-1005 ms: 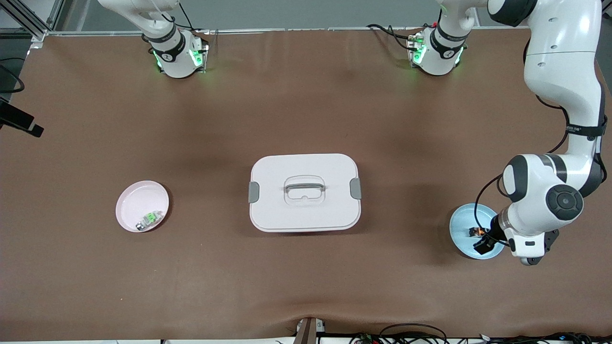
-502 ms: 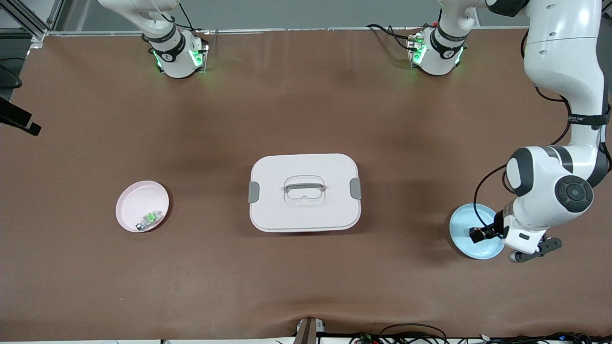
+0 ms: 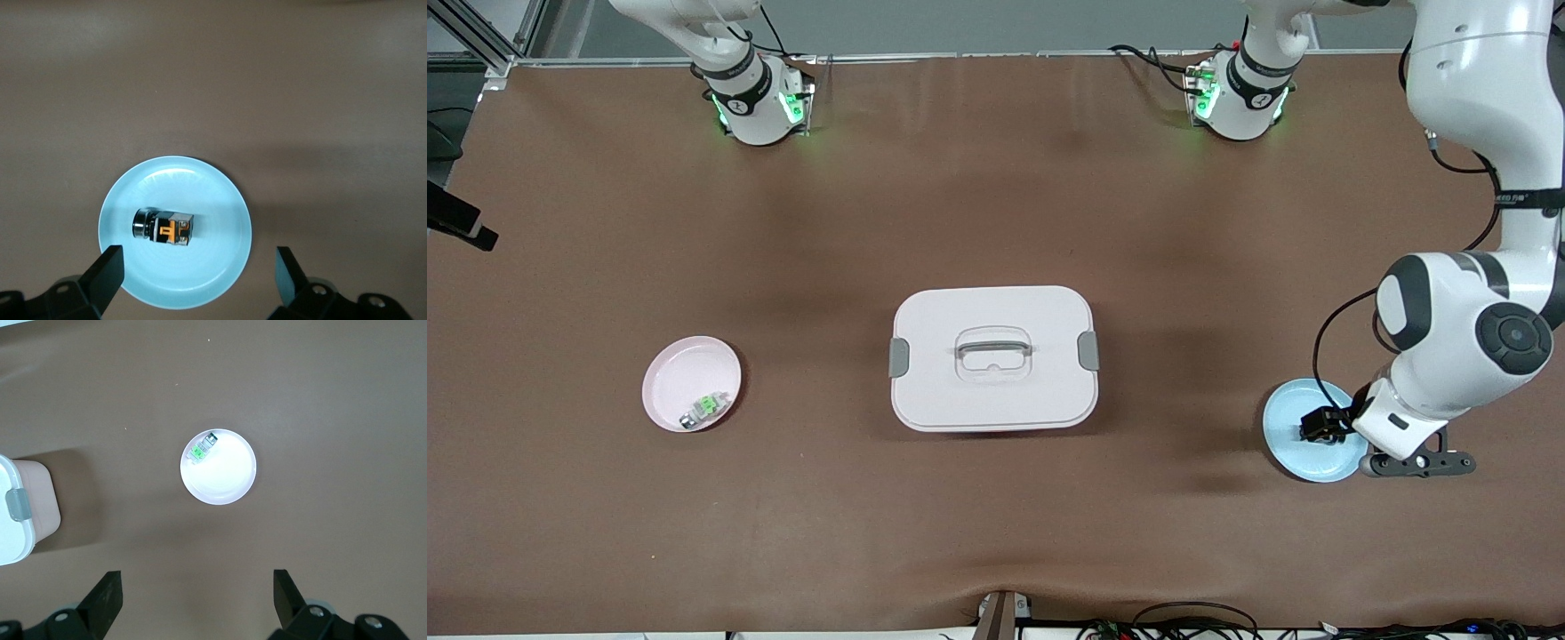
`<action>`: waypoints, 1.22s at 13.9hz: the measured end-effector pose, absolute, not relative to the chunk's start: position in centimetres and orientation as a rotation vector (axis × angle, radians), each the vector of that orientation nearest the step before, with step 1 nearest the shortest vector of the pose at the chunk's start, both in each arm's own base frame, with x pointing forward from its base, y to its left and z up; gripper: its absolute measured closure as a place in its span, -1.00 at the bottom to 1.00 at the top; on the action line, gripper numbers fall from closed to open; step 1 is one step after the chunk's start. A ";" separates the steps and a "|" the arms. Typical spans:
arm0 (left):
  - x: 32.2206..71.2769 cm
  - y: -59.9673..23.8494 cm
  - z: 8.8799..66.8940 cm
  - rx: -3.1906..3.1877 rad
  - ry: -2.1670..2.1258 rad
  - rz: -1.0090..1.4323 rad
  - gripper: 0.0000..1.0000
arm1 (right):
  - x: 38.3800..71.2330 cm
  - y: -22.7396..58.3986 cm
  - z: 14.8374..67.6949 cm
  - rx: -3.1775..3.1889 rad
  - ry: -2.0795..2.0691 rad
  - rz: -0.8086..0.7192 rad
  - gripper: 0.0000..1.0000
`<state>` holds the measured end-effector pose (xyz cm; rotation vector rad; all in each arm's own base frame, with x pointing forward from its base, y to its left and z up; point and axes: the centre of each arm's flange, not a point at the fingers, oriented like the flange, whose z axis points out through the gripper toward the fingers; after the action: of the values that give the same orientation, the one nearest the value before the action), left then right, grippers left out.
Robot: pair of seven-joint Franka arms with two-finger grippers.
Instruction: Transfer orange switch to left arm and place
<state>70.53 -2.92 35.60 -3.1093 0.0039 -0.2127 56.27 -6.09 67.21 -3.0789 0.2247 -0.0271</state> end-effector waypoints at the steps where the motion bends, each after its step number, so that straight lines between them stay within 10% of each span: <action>1: 70.0 -3.2 37.1 -3.111 0.009 -0.204 -1.00 | 56.3 -6.1 67.2 -3.079 0.225 -0.027 -1.00; 17: 62.6 -1.4 58.2 -3.120 -0.005 -0.325 -1.00 | 56.3 -3.2 67.1 -3.176 0.121 0.007 -1.00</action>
<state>62.60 -1.39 58.19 -3.1195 -0.0049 -0.3251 56.28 -3.16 67.09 -3.1761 0.1210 0.0068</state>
